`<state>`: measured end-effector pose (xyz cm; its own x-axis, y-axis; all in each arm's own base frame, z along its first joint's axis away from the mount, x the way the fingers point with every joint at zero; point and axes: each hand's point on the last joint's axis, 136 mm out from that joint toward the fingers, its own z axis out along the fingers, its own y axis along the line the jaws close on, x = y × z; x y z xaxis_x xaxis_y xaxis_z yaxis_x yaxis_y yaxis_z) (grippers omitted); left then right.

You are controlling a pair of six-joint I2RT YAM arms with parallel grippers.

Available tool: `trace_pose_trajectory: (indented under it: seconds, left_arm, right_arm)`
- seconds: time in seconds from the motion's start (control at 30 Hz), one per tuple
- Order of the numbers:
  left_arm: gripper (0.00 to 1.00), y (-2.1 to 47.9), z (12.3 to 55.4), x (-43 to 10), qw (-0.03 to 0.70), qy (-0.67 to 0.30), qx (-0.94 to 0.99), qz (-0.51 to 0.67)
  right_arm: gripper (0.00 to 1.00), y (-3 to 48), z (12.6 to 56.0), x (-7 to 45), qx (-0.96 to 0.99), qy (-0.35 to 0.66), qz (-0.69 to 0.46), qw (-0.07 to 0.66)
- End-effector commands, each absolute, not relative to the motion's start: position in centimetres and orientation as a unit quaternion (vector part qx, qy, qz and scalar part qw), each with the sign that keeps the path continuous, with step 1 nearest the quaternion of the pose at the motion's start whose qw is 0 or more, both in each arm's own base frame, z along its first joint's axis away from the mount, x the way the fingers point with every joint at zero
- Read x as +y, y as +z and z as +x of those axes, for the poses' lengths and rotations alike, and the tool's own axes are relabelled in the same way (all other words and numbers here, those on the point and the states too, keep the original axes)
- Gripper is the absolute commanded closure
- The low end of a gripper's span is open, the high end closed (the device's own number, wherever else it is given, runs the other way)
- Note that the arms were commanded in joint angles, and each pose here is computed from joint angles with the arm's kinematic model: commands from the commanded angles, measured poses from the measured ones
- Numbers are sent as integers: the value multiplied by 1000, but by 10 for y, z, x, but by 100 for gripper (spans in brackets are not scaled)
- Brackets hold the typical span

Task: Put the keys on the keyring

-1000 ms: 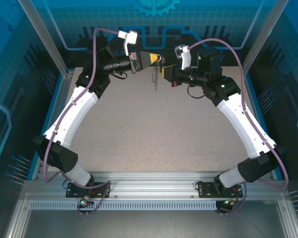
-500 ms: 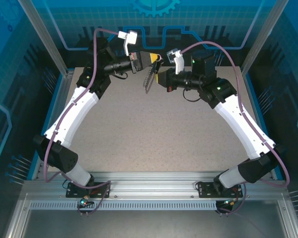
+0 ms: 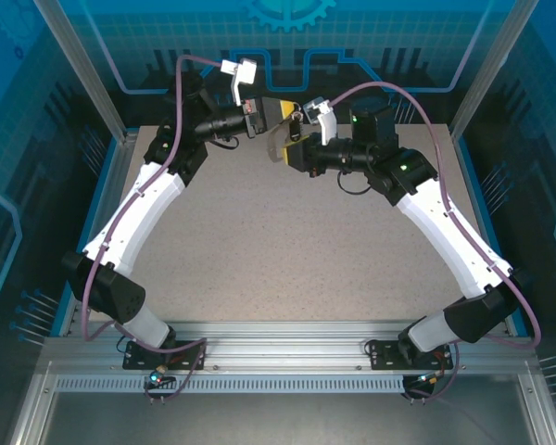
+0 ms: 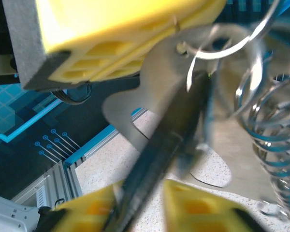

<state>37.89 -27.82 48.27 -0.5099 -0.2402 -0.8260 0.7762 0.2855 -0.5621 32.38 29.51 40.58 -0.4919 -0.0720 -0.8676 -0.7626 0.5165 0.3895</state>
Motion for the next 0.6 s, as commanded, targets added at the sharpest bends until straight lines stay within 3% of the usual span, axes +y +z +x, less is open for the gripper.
trace_pose_trajectory:
  seconds: [0.0,0.23,0.3,0.57]
  left_arm:
    - [100,506,368,-276,477,-568,637,212]
    - [100,508,367,-277,472,-574,634,216]
    - [100,509,367,-278,470,-576,632,217]
    - [100,510,366,-280,463,-585,628,220]
  right_arm:
    - [63,404,318,281,764,422,-269,408]
    - [66,430,331,219,749,449,-198,445]
    - [62,438,338,210,744,452,-183,457]
    - [53,461,358,219,727,456,-181,481]
